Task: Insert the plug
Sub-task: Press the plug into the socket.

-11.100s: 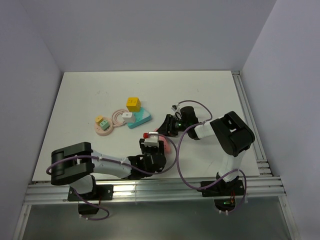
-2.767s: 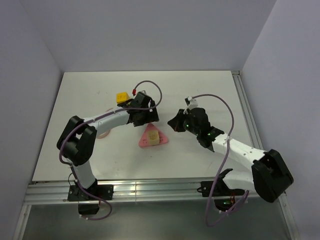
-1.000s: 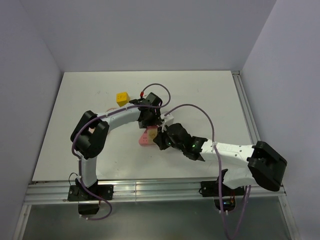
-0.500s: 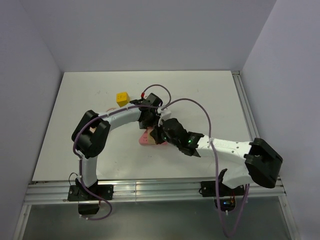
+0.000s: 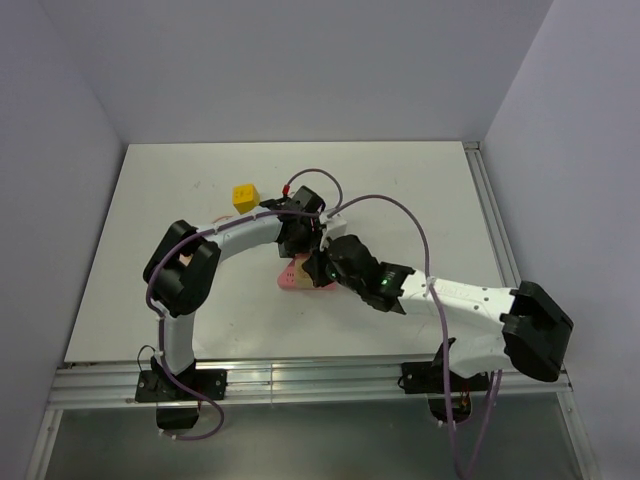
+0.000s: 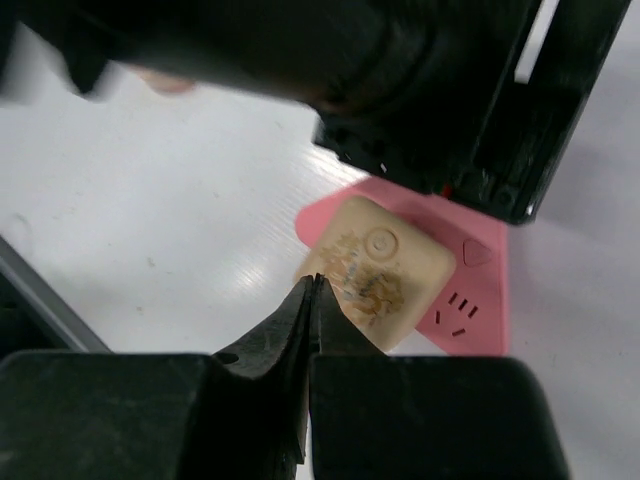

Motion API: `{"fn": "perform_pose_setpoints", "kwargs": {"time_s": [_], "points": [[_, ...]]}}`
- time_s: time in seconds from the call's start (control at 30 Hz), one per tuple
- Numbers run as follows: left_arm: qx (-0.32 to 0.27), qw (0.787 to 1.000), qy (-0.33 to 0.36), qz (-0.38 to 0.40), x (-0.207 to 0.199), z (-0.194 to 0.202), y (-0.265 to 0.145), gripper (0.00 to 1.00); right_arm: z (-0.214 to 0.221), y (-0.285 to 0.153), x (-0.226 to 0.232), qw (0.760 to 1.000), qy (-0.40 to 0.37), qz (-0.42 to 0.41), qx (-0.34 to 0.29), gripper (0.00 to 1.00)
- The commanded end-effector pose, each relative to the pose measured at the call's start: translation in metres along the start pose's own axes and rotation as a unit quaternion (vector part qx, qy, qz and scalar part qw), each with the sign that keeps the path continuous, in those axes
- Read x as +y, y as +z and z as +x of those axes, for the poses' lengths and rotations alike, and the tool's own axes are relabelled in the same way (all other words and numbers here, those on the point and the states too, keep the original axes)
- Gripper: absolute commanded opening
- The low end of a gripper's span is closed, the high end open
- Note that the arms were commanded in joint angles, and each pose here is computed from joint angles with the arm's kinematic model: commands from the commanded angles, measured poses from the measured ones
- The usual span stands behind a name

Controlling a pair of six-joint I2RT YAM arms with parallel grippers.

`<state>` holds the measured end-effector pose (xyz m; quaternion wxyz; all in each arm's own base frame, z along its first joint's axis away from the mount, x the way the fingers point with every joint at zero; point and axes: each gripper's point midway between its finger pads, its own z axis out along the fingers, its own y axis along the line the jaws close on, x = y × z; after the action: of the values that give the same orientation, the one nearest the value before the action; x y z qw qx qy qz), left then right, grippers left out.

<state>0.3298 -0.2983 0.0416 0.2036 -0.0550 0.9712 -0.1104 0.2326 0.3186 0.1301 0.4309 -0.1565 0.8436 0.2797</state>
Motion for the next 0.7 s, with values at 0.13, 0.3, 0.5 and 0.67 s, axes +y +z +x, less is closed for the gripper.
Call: {"fn": "perform_pose_setpoints", "kwargs": {"time_s": [0.13, 0.3, 0.5, 0.67], "points": [[-0.002, 1.000, 0.012, 0.016, -0.011, -0.004, -0.002, 0.72, -0.092, -0.055, 0.040, 0.992, -0.006, -0.064, -0.104, 0.00], [-0.001, 1.000, 0.013, 0.017, -0.011, -0.004, -0.002, 0.72, -0.072, -0.044, 0.024, 0.995, 0.000, -0.038, -0.096, 0.00], [-0.001, 1.000, 0.014, 0.019, -0.012, -0.004, -0.004, 0.72, 0.019, 0.014, -0.014, 0.998, 0.031, 0.042, 0.018, 0.00], [0.000, 1.000, 0.016, 0.025, -0.014, -0.004, -0.002, 0.72, 0.032, 0.011, -0.027, 0.997, 0.049, 0.061, 0.018, 0.00]]}}
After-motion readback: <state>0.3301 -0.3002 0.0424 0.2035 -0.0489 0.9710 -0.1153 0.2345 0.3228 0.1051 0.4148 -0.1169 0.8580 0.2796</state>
